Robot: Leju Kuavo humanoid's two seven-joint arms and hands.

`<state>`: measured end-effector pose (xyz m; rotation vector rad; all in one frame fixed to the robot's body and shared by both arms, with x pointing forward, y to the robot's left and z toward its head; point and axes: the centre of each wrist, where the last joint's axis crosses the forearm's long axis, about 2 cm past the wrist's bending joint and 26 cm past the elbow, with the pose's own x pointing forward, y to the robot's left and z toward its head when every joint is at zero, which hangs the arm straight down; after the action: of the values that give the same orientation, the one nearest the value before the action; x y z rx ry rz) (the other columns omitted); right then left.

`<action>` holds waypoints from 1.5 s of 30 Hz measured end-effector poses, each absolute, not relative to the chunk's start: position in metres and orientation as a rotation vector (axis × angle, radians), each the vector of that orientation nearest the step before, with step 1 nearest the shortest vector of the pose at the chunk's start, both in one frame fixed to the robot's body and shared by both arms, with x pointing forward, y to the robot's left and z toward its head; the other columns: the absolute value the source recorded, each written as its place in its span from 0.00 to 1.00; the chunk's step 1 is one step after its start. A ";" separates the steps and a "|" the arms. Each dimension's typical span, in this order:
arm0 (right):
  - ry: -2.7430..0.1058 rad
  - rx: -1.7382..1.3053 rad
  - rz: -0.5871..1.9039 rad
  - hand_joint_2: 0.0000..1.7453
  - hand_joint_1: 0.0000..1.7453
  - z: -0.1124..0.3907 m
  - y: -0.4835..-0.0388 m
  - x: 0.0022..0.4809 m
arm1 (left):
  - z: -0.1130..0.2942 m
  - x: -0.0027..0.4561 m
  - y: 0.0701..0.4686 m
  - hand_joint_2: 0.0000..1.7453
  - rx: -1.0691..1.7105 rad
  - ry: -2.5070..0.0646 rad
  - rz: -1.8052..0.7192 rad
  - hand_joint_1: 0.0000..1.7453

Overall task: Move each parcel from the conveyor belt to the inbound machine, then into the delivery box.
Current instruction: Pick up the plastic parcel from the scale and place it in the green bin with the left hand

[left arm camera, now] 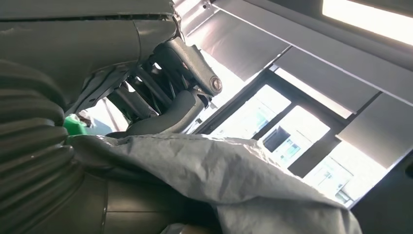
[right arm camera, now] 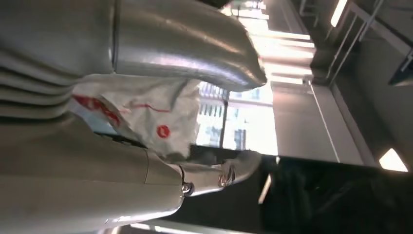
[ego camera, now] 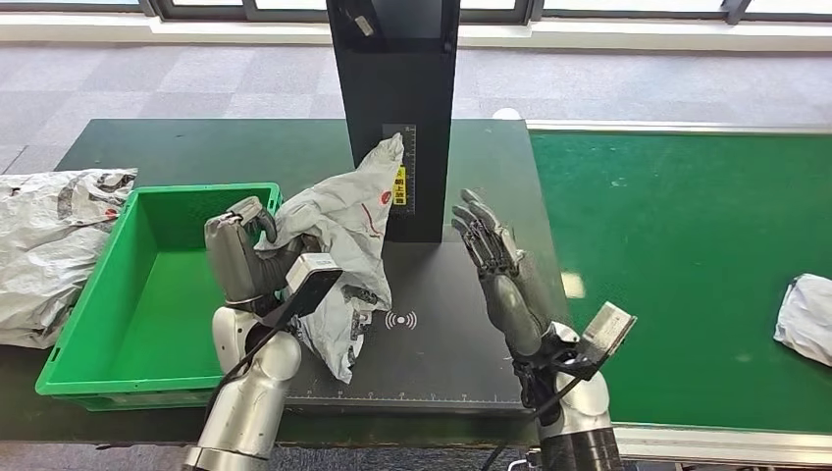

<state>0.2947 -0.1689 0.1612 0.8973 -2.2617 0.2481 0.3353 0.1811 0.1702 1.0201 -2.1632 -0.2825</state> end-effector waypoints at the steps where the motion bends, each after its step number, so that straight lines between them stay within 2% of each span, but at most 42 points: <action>1: -2.286 0.876 0.258 1.00 0.00 0.167 -0.166 0.294 | 0.172 0.337 0.180 1.00 1.018 -2.166 -0.282 1.00; 7: -2.360 0.840 0.277 1.00 0.00 0.185 -0.159 0.291 | 0.173 0.340 0.178 1.00 1.014 -2.174 -0.286 1.00; 15: -2.367 0.751 0.226 1.00 0.00 0.179 -0.164 0.282 | 0.181 0.344 0.195 1.00 1.112 -2.177 -0.268 1.00; 28: -2.345 0.682 0.210 1.00 0.00 0.168 -0.168 0.271 | 0.194 0.347 0.252 1.00 1.286 -2.181 -0.043 1.00; 45: -2.342 0.677 0.194 1.00 0.00 0.166 -0.168 0.272 | 0.195 0.343 0.305 1.00 1.478 -2.079 0.091 1.00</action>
<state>0.2716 -0.1682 0.1665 0.6773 -2.3421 0.1941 0.3430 0.3054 0.1951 1.4776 -2.0789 0.0910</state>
